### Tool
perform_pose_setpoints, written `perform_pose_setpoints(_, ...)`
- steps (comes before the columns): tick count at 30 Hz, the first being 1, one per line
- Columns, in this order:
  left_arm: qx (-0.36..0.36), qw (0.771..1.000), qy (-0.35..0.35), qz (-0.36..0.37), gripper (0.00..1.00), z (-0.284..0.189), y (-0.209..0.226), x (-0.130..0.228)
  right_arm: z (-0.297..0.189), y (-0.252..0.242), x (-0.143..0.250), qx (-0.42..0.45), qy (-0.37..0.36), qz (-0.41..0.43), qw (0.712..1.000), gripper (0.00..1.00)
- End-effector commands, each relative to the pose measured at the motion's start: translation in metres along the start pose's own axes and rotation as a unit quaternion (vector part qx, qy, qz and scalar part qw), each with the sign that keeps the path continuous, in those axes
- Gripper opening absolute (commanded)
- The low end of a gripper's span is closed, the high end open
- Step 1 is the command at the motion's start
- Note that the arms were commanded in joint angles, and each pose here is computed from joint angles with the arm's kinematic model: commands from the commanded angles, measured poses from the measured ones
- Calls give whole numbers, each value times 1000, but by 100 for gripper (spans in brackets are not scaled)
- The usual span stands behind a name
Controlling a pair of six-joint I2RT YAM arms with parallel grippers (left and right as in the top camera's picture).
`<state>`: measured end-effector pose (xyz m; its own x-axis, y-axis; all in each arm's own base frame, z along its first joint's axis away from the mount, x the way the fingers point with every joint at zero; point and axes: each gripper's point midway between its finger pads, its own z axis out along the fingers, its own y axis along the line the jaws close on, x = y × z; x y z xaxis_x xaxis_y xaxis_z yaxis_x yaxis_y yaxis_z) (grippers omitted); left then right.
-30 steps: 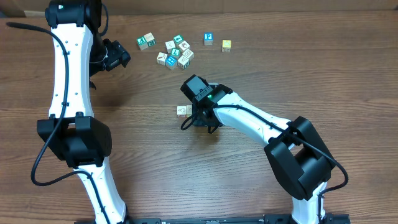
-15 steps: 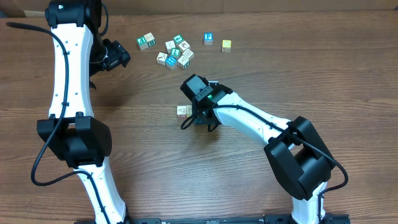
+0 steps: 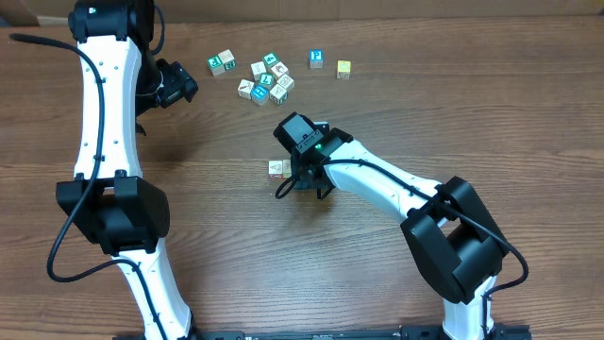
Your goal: Form a horizontal line
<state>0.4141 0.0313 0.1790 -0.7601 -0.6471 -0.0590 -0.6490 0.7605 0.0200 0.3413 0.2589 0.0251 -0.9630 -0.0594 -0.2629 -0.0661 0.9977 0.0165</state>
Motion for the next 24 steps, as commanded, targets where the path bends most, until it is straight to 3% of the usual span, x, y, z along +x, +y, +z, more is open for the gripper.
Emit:
perform_pose_setpoints(1,-2,1000,4,6,100,3,-1,1,-6,-1,-14,0,-17,4,1000,37)
perform_pose_setpoints(6,-2,1000,4,6,99,3,-1,1,-5,-2,-12,1,-16,3,1000,36)
perform_pose_setpoints(14,-2,1000,4,6,99,3,-1,1,-4,-1,-13,-1,-19,4,1000,25)
perform_pose_setpoints(24,-2,1000,4,6,99,3,-1,1,-5,6,-23,-15,-39,8,999,25)
